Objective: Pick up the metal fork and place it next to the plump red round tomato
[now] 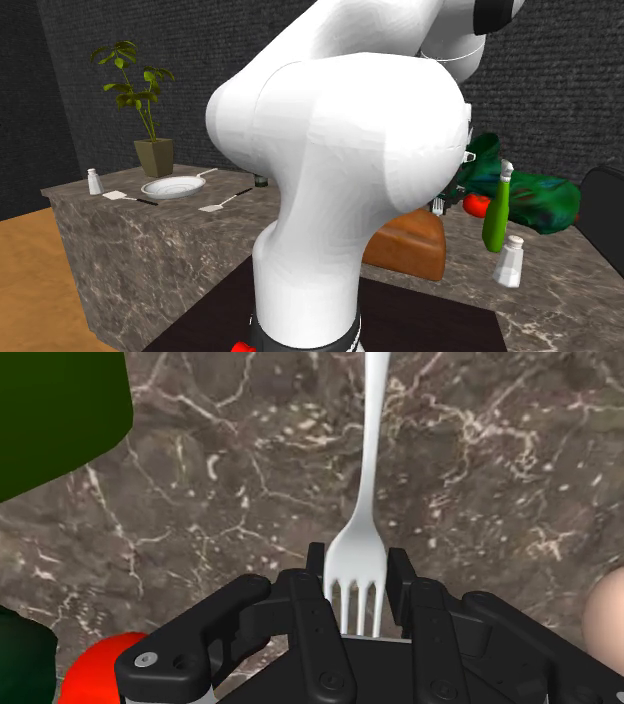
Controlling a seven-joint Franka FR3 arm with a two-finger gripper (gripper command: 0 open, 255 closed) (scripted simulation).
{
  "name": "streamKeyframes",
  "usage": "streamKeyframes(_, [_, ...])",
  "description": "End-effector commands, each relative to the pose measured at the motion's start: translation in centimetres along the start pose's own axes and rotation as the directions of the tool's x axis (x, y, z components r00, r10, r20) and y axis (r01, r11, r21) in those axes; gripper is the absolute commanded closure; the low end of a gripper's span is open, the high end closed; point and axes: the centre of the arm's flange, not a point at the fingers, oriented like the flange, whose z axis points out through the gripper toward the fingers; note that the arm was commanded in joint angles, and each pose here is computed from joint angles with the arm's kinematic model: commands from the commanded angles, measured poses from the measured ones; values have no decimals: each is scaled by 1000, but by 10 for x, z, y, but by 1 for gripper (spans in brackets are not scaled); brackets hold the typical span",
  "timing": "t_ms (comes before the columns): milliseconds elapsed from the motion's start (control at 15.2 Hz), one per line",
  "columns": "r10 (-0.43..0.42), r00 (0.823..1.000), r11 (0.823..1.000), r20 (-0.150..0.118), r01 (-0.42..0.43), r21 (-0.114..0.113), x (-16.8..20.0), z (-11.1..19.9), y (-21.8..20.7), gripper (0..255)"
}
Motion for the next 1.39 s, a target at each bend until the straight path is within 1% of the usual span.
streamKeyframes(0, [4,1000,1000,11,-4,2,-4,16,3,255])
streamKeyframes(132, [4,1000,1000,11,-4,2,-5,29,3,255])
streamKeyframes(660, [4,1000,1000,11,-4,2,-5,29,3,255])
streamKeyframes(726, [4,1000,1000,11,-4,2,-5,28,-1,0])
streamKeyframes(1056, [4,1000,1000,11,-4,2,-5,29,3,0])
streamKeyframes(1320, [4,1000,1000,11,-4,2,-5,-21,3,0])
